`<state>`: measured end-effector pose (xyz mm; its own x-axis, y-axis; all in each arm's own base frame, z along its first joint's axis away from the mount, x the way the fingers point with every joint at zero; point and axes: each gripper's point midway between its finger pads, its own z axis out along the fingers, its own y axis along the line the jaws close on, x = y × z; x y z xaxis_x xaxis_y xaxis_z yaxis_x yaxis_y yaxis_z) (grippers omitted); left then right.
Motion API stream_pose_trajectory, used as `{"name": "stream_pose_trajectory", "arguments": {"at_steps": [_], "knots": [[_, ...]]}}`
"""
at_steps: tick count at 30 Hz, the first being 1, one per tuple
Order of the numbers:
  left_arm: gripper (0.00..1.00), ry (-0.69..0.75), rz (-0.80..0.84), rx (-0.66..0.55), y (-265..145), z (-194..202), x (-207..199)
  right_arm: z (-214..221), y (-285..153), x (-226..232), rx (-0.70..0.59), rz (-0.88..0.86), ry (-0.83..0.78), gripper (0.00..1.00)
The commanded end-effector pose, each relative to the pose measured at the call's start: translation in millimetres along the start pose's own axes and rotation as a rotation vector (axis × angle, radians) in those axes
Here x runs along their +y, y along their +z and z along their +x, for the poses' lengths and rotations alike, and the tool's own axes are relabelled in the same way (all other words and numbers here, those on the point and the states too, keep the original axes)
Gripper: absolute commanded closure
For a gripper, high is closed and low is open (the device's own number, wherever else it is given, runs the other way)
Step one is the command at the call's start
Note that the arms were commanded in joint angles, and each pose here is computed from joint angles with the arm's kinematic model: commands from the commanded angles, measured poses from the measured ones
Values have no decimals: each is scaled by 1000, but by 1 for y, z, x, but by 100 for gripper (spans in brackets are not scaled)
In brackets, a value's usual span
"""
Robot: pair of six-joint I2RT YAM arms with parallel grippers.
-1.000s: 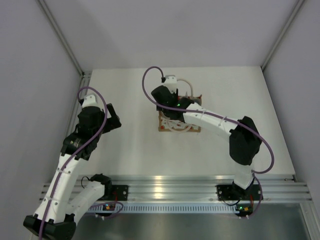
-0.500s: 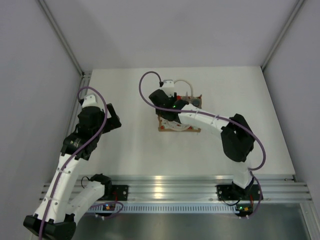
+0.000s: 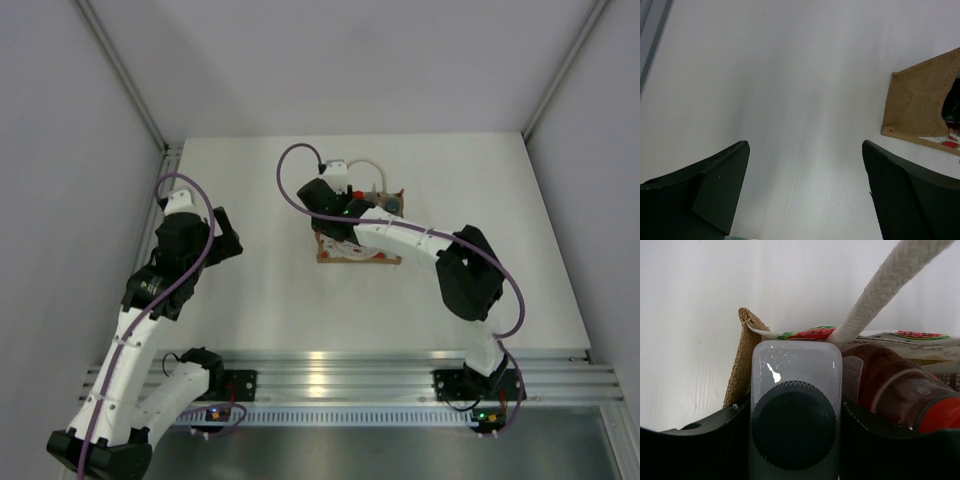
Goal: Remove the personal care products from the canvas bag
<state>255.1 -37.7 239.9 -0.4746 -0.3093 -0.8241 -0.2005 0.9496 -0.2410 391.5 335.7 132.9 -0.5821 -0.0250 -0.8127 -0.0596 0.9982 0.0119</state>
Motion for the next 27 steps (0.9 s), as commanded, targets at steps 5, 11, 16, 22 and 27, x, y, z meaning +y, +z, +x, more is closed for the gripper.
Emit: {"name": "stream_pose_trajectory", "arguments": {"at_steps": [5,11,16,22,27], "knots": [[2,-4,16,2,1,1,-3,-4,8,4,-31,-13,-2,56],[2,-1,15,6,2,2,-3,-20,4,3,-79,-11,-8,87],[2,-2,14,6,2,2,-3,-41,-7,2,-125,-8,2,100],[2,-2,15,8,2,2,-3,-67,-21,2,-176,-16,21,100],[2,-3,13,1,1,1,-2,-80,-32,0,-203,-24,34,100]]}}
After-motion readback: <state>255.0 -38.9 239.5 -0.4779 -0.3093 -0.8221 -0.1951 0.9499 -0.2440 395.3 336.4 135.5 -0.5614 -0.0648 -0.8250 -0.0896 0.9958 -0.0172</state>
